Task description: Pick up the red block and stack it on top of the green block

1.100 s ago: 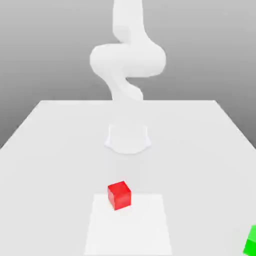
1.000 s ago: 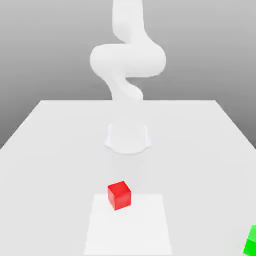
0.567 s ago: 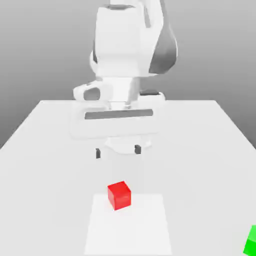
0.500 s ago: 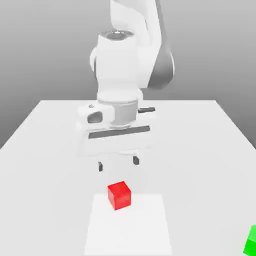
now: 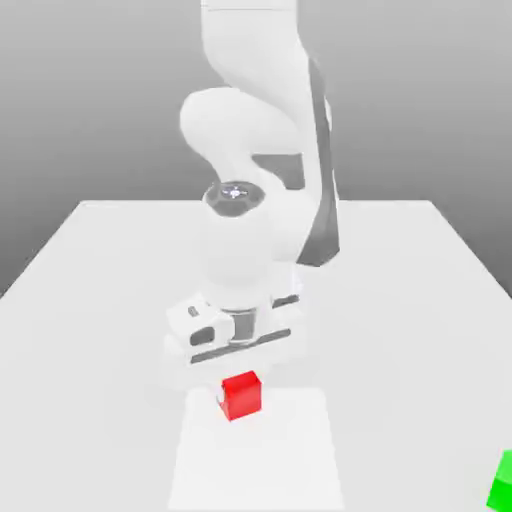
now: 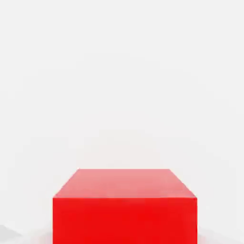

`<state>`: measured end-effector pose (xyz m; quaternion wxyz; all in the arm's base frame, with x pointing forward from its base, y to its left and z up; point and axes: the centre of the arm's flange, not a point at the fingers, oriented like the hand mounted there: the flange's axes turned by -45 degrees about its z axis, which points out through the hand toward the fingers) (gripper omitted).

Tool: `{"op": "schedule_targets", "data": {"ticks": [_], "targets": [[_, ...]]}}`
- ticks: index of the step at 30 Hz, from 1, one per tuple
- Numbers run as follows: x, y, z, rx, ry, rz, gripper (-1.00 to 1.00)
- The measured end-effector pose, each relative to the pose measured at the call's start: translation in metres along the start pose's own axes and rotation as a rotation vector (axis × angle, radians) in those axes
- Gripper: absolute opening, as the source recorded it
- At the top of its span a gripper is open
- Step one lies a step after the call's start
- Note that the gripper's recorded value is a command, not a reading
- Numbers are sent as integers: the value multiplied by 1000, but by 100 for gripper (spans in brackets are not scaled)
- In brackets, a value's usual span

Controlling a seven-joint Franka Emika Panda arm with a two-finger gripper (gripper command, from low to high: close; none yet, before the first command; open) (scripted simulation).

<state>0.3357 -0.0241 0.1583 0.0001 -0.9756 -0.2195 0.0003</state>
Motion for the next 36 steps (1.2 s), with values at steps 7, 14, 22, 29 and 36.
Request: {"op": "schedule_targets", "data": {"ticks": [7,14,22,29,36], "targets": [[12,-4,-50,1,0,-39,-100],[114,-54,-67,7,2,-347,-100],[215,-140,-81,7,2,-678,-100],[269,-231,-64,2,-1,-922,-100],[270,-234,-34,1,-1,-929,100]]}}
